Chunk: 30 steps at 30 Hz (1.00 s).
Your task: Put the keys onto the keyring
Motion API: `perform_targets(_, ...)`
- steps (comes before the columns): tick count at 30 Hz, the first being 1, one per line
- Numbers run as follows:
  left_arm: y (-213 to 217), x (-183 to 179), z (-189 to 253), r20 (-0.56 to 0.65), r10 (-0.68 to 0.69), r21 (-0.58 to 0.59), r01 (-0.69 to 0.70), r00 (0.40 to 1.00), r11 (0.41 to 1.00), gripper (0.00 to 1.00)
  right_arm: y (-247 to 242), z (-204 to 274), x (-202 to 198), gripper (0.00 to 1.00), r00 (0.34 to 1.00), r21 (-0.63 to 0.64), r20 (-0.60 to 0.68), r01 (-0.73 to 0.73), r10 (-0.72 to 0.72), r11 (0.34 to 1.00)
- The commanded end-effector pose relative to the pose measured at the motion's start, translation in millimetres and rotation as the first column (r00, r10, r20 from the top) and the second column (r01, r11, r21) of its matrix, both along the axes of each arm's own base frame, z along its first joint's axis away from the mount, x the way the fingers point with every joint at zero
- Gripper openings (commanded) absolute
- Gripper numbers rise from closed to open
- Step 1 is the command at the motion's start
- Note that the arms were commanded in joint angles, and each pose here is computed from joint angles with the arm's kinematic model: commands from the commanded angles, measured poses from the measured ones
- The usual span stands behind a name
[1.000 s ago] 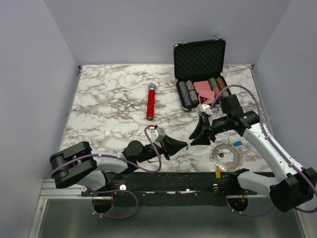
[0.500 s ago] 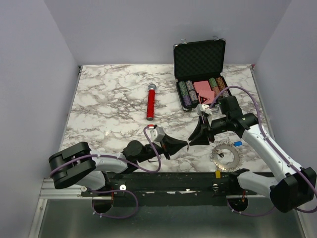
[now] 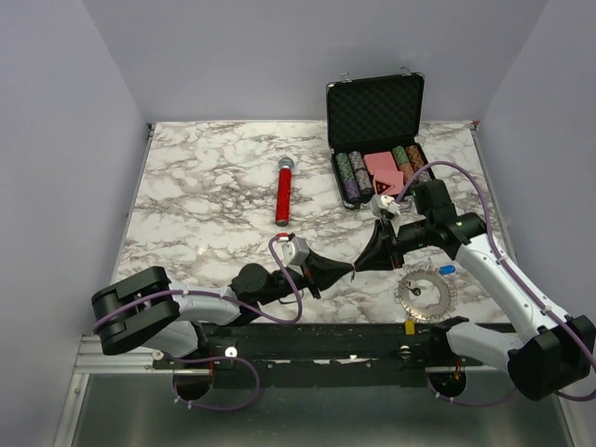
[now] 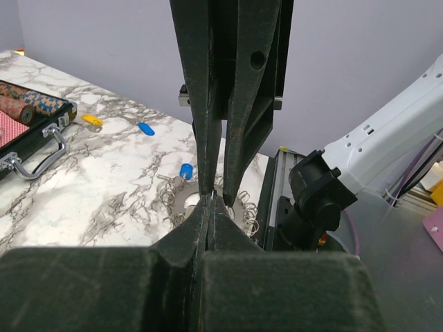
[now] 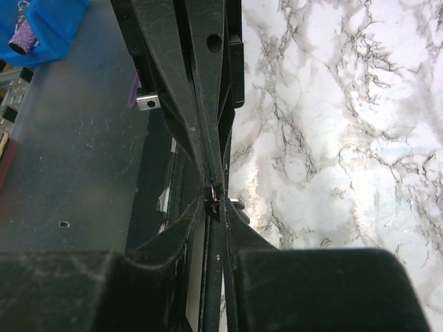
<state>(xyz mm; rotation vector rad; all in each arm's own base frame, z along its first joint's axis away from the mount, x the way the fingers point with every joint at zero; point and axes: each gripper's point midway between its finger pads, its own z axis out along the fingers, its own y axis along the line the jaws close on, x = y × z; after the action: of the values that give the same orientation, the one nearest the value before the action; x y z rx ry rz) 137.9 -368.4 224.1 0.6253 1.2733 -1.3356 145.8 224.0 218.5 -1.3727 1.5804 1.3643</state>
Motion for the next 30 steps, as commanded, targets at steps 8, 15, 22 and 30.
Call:
perform_targets(8, 20, -6, 90, 0.138, 0.043, -0.306, 0.001, 0.99, 0.952, 0.0, 0, 5, -2, 0.23, 1.0, 0.023, 0.008, -0.005, 0.005, 1.0)
perform_targets(15, 20, -6, 87, 0.133, 0.047, -0.3, -0.005, 0.99, 0.954, 0.0, 0, 8, -3, 0.0, 1.0, 0.021, 0.015, -0.012, 0.011, 1.0)
perform_targets(22, 29, -4, 68, 0.143, 0.082, -0.248, -0.045, 0.986, 0.968, 0.3, -11, 10, -2, 0.0, 0.994, -0.06, 0.109, -0.005, 0.012, 0.998)
perform_targets(30, 27, -11, 8, 0.209, -0.003, 0.162, -0.031, 0.978, 0.986, 0.69, -35, -12, 0, 0.0, 0.978, -0.27, 0.179, -0.058, 0.109, 0.961)
